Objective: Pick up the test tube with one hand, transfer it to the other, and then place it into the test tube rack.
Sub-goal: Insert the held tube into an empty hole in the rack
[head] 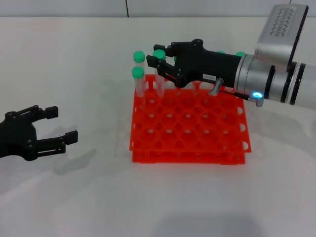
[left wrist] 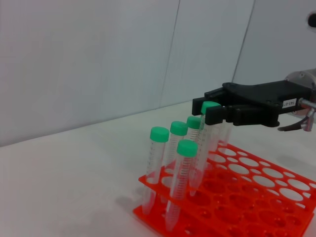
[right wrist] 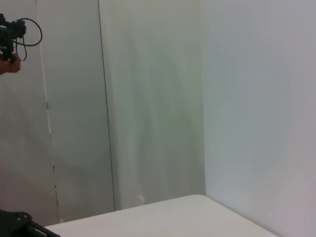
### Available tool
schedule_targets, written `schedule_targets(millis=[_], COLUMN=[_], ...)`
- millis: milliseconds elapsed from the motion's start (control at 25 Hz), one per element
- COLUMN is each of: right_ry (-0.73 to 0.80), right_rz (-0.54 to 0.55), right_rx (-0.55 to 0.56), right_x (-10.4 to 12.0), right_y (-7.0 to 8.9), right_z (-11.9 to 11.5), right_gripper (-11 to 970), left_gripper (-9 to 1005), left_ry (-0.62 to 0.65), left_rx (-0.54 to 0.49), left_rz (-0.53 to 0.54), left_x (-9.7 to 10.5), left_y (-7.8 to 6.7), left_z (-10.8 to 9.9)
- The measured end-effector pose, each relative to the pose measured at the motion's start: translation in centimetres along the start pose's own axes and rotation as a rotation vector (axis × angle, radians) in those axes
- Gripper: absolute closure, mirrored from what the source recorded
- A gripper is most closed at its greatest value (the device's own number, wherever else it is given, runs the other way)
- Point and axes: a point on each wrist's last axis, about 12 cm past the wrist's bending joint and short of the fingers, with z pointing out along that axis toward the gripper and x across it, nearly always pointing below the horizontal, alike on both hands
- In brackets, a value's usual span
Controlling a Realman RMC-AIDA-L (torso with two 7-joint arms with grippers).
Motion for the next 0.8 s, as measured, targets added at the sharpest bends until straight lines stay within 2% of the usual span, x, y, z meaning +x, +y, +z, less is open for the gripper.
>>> schedule_targets(millis=[800], right_ry=[0.024], right_rz=[0.009], right_rx=[0.028], right_x=[1.3], right_y=[0.6], right_z=[0.0], right_gripper=[701], left_gripper=[102], left_ry=[0.009], left_rx=[0.002], left_rz=[0.002], left_x=[-0.2], left_y=[0.3], left_z=[0.6])
